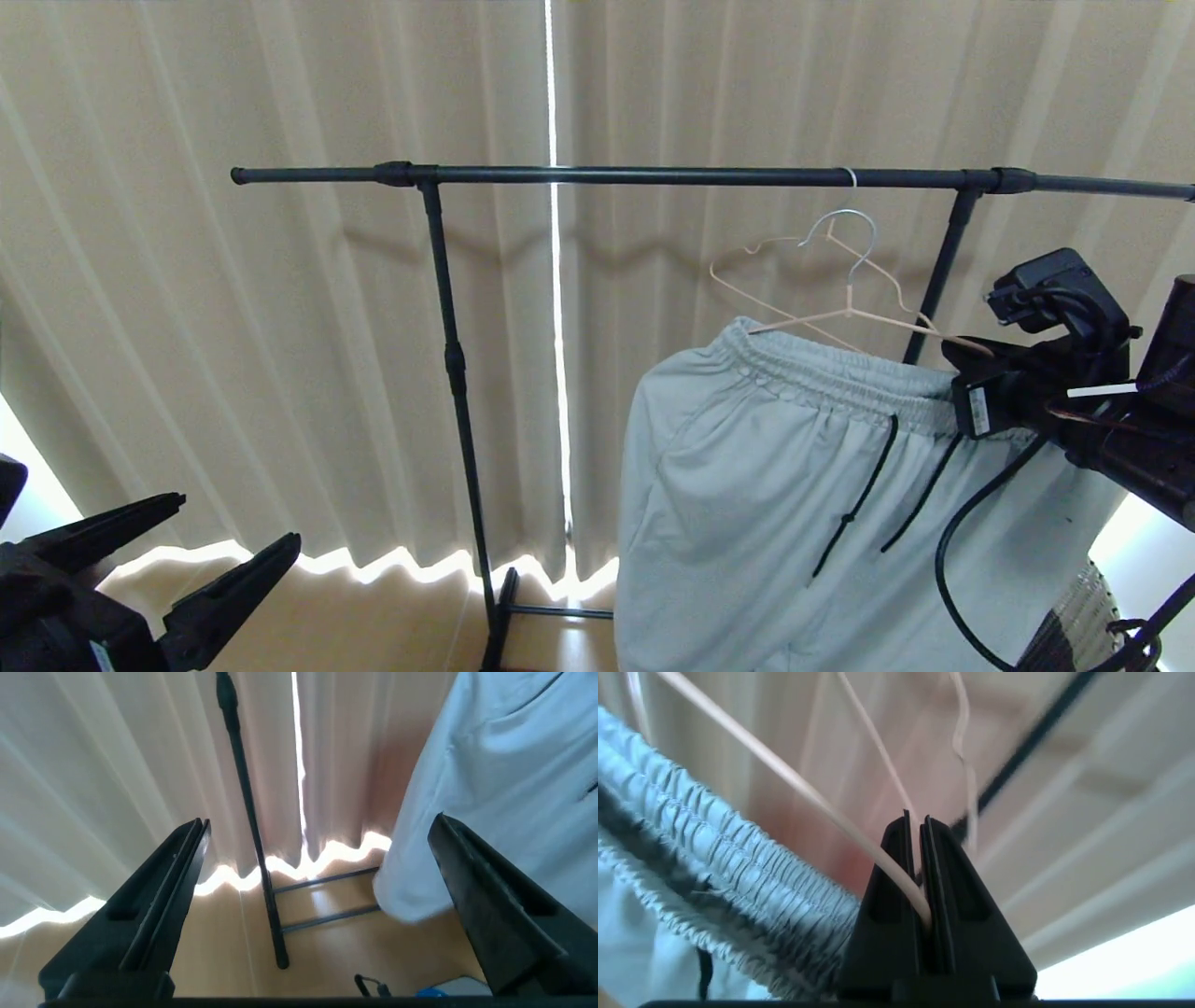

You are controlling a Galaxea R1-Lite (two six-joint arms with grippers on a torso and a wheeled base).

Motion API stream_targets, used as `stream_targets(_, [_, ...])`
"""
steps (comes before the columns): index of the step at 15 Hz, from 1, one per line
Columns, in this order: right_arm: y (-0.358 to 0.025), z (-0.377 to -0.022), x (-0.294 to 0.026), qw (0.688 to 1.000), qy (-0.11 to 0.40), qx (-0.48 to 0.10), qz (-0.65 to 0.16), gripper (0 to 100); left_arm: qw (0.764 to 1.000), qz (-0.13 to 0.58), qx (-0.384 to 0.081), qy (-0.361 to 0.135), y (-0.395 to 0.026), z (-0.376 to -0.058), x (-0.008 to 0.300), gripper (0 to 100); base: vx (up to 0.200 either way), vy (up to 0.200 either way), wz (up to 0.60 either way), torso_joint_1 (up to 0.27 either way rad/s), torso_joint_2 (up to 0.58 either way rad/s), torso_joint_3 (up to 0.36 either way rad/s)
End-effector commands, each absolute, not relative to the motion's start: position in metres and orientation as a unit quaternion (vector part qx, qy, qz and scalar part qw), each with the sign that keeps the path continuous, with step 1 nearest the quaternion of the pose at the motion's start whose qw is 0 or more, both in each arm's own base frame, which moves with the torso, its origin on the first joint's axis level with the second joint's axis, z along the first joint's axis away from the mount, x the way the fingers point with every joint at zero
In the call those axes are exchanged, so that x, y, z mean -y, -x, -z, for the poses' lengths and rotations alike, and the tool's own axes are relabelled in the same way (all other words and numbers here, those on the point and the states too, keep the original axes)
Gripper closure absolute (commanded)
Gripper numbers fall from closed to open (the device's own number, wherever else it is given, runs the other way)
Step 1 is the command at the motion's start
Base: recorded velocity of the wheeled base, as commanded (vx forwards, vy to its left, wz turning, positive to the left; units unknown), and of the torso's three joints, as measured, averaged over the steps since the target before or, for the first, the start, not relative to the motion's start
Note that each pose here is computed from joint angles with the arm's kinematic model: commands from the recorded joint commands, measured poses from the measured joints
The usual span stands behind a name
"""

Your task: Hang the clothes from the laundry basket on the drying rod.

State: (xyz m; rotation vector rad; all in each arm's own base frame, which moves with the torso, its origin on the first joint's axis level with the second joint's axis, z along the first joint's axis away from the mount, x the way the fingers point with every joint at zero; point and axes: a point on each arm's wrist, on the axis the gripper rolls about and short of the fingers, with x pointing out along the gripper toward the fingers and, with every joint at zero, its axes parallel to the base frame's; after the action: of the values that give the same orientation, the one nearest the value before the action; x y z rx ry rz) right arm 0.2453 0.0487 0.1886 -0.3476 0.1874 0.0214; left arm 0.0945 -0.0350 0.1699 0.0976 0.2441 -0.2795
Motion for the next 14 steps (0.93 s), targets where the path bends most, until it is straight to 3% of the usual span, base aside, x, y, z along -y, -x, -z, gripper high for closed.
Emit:
stream_targets(1, [-0.244, -0.19, -0.049, 0.981, 0.172, -0.09, -0.012, 100, 0.981, 0.14, -0.123, -0.05, -0.095, -0.169, 0.035, 0, 0.2, 0.0, 0.0, -0.002, 0.0, -0.002])
stream_targets(10, [-0.241, -0.212, -0.048, 0.985, 0.165, -0.052, -0.004, 100, 0.98, 0.149, -0.125, -0.052, -0.095, -0.168, 0.037, 0, 0.2, 0.0, 0.0, 0.004, 0.0, 0.001])
stream_targets(12, [-0.257, -0.223, -0.052, 0.986, 0.161, -0.036, -0.001, 100, 0.976, 0.166, -0.134, -0.054, -0.093, -0.163, 0.037, 0, 0.2, 0.0, 0.0, 0.0, 0.0, 0.0])
stream_targets(14, [-0.273, -0.223, -0.058, 0.986, 0.163, -0.039, 0.019, 100, 0.975, 0.166, -0.138, -0.059, -0.093, -0.161, 0.037, 0, 0.0, 0.0, 0.0, 0.0, 0.0, 0.0])
